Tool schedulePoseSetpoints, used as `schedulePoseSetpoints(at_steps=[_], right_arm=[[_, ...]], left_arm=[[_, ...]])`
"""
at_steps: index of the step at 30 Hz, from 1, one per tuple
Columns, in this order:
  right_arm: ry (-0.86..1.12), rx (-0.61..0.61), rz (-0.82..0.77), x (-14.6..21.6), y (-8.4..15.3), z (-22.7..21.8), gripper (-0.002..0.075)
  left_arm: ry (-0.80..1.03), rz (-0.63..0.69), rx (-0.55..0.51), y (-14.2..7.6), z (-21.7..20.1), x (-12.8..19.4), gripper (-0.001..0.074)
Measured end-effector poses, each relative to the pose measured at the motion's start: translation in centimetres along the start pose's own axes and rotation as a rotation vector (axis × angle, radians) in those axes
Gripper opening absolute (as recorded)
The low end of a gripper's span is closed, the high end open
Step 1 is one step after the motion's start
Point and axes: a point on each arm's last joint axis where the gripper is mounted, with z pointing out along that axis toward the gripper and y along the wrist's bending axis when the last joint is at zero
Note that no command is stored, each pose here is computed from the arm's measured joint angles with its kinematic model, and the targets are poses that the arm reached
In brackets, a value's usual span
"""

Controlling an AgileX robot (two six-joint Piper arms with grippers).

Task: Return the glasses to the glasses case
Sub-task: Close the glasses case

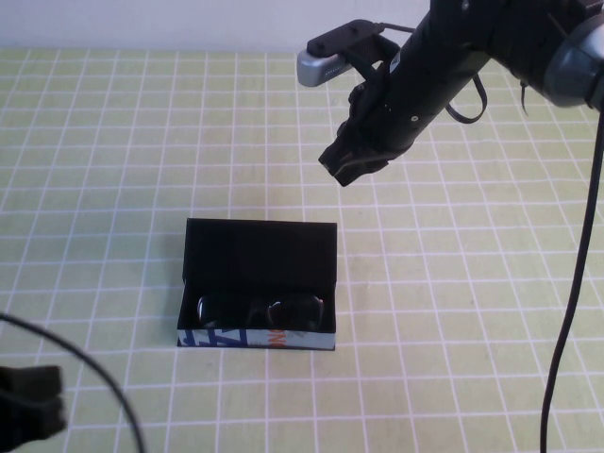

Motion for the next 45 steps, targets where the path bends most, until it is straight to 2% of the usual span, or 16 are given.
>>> schedulePoseSetpoints(at_steps=[5, 10, 13, 20, 25, 33, 45], right_arm=[[-0.013, -0.019, 0.028, 0.1, -0.5, -0.2, -0.0011], [-0.015, -0.022, 0.032, 0.1, -0.6, -0.3, -0.0011], [-0.018, -0.031, 0.042, 0.1, -0.8, 0.0, -0.0011], [-0.072, -0.108, 0.160, 0.3, -3.0, 1.7, -0.0011], [-0.095, -0.111, 0.192, 0.4, -3.9, 1.8, -0.0011], [-0.144, -0.105, 0.226, 0.0, -4.7, 3.3, -0.0011], [-0.121, -0.160, 0.338, 1.0, -6.3, 9.7, -0.0011]], left_arm=[[0.249, 0.099, 0.150, -1.7, 4.1, -0.9, -0.0002], [0.297, 0.126, 0.316, -2.7, 8.4, -1.4, -0.0002], [0.302, 0.109, 0.358, -2.6, 11.0, -1.3, -0.0002], [0.336, 0.098, 0.375, -2.1, 15.7, -1.4, -0.0002], [0.353, 0.112, 0.377, -2.0, 17.6, -1.9, -0.0002], [0.371, 0.124, 0.367, -1.7, 18.7, -1.6, -0.0002], [0.360, 0.137, 0.344, -1.5, 18.9, -1.6, -0.0002]])
